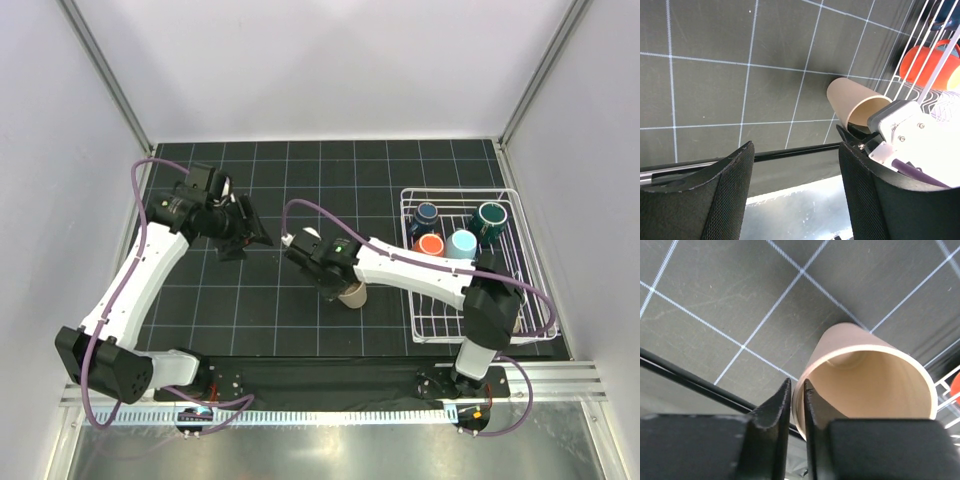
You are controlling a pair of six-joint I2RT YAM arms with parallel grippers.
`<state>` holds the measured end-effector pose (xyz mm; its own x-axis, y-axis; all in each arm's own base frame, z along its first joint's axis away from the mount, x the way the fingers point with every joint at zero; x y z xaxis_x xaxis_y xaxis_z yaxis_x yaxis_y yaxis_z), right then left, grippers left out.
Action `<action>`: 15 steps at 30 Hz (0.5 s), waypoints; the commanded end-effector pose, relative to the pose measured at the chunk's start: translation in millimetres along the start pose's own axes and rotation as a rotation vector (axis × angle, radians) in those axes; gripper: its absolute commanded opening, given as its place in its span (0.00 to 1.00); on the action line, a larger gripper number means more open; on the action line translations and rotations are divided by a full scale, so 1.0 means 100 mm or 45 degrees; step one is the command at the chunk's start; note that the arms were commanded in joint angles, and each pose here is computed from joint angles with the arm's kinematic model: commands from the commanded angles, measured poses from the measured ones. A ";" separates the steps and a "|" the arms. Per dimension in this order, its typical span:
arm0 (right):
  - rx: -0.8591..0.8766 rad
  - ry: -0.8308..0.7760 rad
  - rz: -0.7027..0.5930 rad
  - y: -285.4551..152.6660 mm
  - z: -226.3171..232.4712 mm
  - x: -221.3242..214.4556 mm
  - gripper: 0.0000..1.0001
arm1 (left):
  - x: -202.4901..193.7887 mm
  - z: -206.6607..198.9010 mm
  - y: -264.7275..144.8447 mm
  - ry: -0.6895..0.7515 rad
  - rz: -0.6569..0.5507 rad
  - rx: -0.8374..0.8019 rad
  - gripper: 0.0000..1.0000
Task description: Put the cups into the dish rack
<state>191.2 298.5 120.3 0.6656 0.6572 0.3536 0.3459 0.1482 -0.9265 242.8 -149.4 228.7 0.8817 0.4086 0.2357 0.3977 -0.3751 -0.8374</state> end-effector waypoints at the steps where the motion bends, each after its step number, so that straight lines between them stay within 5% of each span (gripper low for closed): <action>1: 0.065 0.072 -0.105 -0.14 0.06 0.07 0.19 | 0.03 -0.09 0.00 -0.007 -0.001 -0.062 0.66; 5: 0.056 0.092 -0.133 -0.20 0.02 0.03 0.37 | 0.02 -0.14 0.03 -0.025 0.015 -0.094 0.67; 11: 0.030 0.099 -0.161 -0.30 -0.05 0.04 0.40 | -0.02 -0.29 0.08 0.003 0.037 -0.146 0.65; 15: -0.005 0.131 -0.219 -0.54 -0.19 0.08 0.52 | -0.08 -0.41 0.14 0.044 0.072 -0.145 0.65</action>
<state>183.0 284.9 138.1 0.6789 0.6018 0.4205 0.3809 0.2009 -0.9025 244.1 -176.5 222.6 0.9082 0.3739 0.1881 0.3536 -0.4450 -0.8228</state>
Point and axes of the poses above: each gripper's point midway between its finger pads, its own y axis out along the fingers, its own z axis along the line the jaws close on, x = y × z, the point moved 1 cm from there along -y, back along the fingers, and after that the axes turned 3 degrees about -y, right-handed, at the moved point
